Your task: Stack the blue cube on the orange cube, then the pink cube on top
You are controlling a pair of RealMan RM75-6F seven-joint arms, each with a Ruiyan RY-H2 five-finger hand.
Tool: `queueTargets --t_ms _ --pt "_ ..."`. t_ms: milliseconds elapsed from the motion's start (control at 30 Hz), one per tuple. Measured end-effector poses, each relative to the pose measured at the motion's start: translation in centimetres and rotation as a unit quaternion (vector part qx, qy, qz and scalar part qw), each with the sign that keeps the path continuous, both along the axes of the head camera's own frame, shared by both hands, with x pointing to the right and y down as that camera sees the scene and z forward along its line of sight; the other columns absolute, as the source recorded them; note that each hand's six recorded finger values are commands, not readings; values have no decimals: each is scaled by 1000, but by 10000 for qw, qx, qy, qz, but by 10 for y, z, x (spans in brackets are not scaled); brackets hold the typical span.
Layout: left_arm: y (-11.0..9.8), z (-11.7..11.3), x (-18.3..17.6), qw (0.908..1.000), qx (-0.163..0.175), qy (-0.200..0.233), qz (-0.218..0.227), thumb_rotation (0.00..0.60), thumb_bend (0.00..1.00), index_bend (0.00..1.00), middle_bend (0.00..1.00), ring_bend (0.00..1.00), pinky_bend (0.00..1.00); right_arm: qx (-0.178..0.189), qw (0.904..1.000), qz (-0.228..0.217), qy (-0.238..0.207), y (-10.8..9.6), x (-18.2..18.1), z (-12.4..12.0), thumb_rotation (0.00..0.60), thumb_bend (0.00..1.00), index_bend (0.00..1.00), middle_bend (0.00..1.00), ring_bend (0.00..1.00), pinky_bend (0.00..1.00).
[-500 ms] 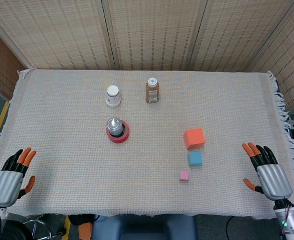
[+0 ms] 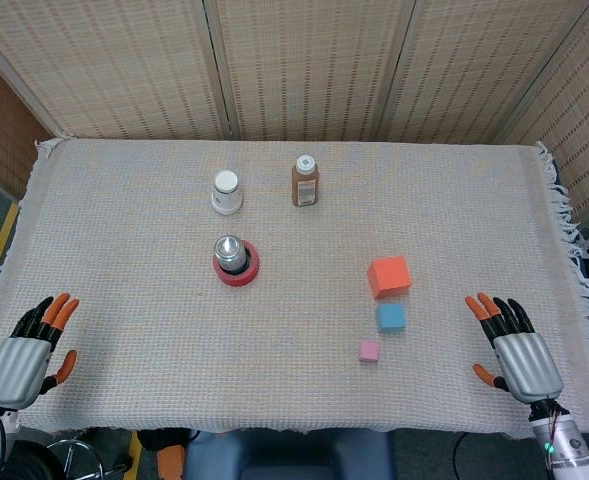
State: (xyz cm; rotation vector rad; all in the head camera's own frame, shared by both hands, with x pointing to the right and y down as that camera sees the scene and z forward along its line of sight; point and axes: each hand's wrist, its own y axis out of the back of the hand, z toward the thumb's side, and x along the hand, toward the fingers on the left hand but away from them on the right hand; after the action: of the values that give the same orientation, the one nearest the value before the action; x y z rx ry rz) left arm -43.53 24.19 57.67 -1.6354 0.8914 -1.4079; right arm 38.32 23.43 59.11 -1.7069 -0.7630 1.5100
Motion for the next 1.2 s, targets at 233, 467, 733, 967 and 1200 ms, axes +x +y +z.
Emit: queueTargets --t_ms 233,467,733,967,1200 --pt "-2 4 0 9998 -156 124 18 600 451 0 0 0 136 -262 9996 -88 -47 -3 -38 32 600 99 310 0 0 0" --pt "-3 3 -4 9996 -201 181 -30 600 452 0 0 0 136 -287 9995 -93 -128 -10 -66 51 600 125 321 0 0 0" --pt "-4 -2 -12 9993 -236 265 -132 600 451 0 0 0 136 -185 9998 79 -28 -26 -101 82 600 124 320 0 0 0" --pt "-5 -3 -14 9992 -245 291 -156 600 451 0 0 0 137 -137 9998 175 -3 -40 -117 95 600 124 320 0 0 0" --pt "-6 -2 -16 9990 -264 293 -191 600 451 0 0 0 137 -214 9996 176 76 -40 -121 104 600 125 332 0 0 0"
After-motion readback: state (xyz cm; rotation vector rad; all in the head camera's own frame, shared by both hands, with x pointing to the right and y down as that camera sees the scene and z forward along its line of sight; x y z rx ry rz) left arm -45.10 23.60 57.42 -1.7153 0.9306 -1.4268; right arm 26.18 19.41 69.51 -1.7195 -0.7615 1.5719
